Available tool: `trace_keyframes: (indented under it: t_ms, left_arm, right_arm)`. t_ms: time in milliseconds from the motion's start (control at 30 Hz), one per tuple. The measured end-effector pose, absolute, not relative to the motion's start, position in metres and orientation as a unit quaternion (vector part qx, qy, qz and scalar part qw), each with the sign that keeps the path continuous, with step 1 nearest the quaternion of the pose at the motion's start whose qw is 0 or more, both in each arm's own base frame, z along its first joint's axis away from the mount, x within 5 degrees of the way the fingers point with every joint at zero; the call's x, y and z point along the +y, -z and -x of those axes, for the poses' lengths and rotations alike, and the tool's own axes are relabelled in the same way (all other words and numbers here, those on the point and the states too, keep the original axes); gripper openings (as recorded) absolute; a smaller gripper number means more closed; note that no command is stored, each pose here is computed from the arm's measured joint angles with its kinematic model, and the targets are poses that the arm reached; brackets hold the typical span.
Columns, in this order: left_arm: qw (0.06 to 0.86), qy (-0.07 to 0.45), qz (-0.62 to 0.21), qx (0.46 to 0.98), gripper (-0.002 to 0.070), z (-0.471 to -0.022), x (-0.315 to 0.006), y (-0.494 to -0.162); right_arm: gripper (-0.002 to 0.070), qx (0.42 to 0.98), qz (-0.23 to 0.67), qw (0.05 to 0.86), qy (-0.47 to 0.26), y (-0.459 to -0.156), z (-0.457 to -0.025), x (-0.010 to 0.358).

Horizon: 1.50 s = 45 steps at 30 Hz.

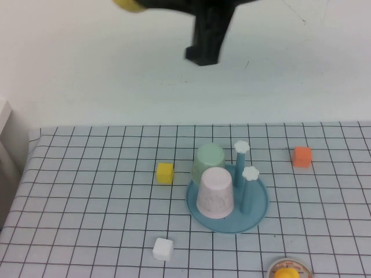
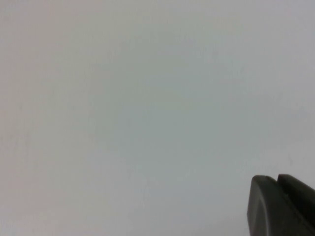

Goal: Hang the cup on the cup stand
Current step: Adjust the cup with two arms

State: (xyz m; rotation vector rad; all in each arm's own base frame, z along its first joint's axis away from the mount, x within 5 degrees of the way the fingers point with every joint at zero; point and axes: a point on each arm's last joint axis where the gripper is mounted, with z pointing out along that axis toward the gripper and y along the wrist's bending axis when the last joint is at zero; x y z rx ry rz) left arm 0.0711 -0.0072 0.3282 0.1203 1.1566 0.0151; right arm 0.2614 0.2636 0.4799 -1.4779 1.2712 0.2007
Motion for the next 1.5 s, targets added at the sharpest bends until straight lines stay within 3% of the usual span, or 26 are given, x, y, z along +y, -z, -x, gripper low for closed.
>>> trace_keyframes:
  t_ms: [133, 200, 500, 633, 700, 733, 833, 867, 1000, 1500]
  left_arm:
    - [0.853, 0.023, -0.099, 0.511, -0.0001, -0.067, -0.017, -0.334]
    - [0.856, 0.069, -0.115, 0.499, -0.0001, -0.064, -0.023, -0.335]
    - [0.752, 0.347, -0.063, 0.556, -0.0001, -0.06, -0.043, -0.326]
    - [0.693, 0.447, 0.002, 0.566, 0.0029, -0.06, -0.045, -0.325]
    - [0.619, 0.538, 0.063, 0.569, 0.0168, -0.064, -0.048, -0.324]
    - [0.59, 0.568, 0.082, 0.569, 0.0234, -0.065, -0.05, -0.323]
    - [0.453, 0.66, 0.173, 0.573, 0.0522, -0.075, -0.055, -0.318]
    - [0.412, 0.678, 0.198, 0.576, 0.0582, -0.078, -0.057, -0.316]
    - [0.322, 0.706, 0.254, 0.577, 0.0671, -0.091, -0.061, -0.309]
    - [0.253, 0.735, 0.287, 0.56, 0.0652, -0.122, -0.065, -0.301]
  right_arm:
    - [0.0025, 0.525, 0.618, 0.573, -0.124, -0.489, -0.228, 0.242]
    - [0.0025, 0.524, 0.615, 0.571, -0.146, -0.476, -0.215, 0.235]
    - [0.0025, 0.502, 0.545, 0.614, -0.272, -0.41, -0.162, 0.203]
    - [0.0025, 0.503, 0.527, 0.634, -0.258, -0.383, -0.157, 0.194]
    - [0.0025, 0.51, 0.535, 0.626, -0.25, -0.368, -0.157, 0.193]
    - [0.0025, 0.505, 0.542, 0.623, -0.253, -0.364, -0.156, 0.194]
    - [0.0025, 0.469, 0.574, 0.621, -0.256, -0.36, -0.152, 0.198]
    - [0.0025, 0.451, 0.585, 0.621, -0.26, -0.36, -0.15, 0.199]
    - [0.0025, 0.406, 0.615, 0.618, -0.274, -0.357, -0.144, 0.204]
    - [0.0024, 0.354, 0.664, 0.614, -0.238, -0.344, -0.18, 0.239]
